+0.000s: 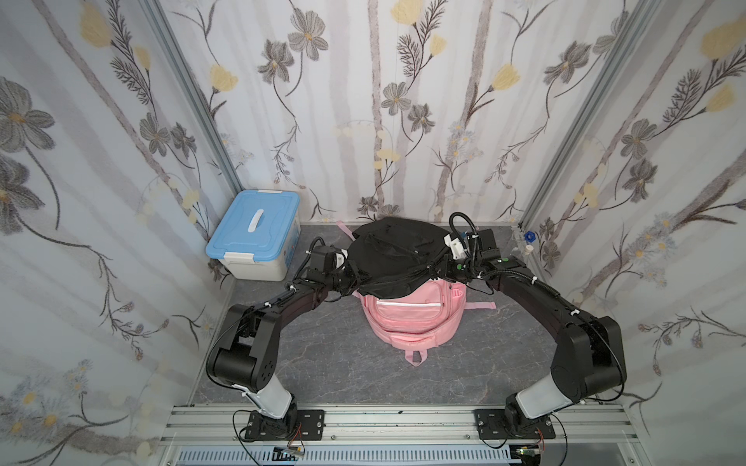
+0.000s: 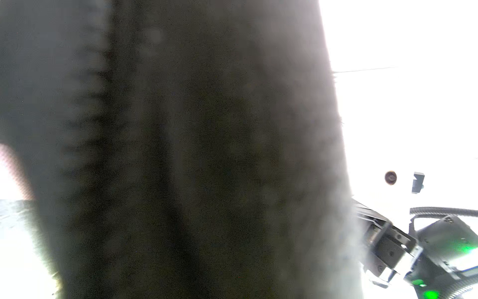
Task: Zip up the backpack
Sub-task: Zip the zipper on the backpack.
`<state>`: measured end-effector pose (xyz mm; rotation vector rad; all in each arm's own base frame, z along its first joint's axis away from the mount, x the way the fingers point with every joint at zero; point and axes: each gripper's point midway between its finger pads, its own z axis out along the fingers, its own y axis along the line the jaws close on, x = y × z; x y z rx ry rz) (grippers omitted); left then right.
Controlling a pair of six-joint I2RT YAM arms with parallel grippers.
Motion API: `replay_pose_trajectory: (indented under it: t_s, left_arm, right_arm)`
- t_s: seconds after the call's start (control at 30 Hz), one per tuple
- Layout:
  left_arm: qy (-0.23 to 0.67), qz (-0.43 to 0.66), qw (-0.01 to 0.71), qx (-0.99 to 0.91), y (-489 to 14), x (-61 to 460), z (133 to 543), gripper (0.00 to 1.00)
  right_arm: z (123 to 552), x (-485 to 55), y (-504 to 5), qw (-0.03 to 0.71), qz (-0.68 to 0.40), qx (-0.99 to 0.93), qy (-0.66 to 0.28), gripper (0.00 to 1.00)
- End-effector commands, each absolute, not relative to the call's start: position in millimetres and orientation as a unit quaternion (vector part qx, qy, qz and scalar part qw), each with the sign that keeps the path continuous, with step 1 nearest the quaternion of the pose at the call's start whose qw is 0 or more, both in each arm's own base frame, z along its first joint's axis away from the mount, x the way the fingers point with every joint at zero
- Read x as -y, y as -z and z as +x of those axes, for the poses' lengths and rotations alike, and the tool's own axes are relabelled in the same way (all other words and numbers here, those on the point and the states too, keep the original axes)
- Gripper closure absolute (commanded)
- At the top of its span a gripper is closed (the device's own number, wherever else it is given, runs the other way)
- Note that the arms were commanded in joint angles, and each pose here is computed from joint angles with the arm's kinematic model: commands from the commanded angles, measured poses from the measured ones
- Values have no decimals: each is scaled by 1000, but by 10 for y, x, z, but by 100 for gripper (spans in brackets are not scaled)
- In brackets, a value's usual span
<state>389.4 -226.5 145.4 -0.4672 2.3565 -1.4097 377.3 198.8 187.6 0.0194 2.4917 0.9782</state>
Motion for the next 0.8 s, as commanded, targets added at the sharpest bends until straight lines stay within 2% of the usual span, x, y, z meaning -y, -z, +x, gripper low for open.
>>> replay_pose_trajectory:
  t_s: [0.0, 0.77]
  left_arm:
    - [497, -165, 203, -827, -1489, 2246, 3983, 100]
    - [499, -158, 202, -828, -1522, 2319, 3994, 100]
  right_arm:
    - [3632, -1993, -1852, 203, -4, -912, -357, 100]
    - [3446, -2312, -1860, 168, -53, -914, -365, 100]
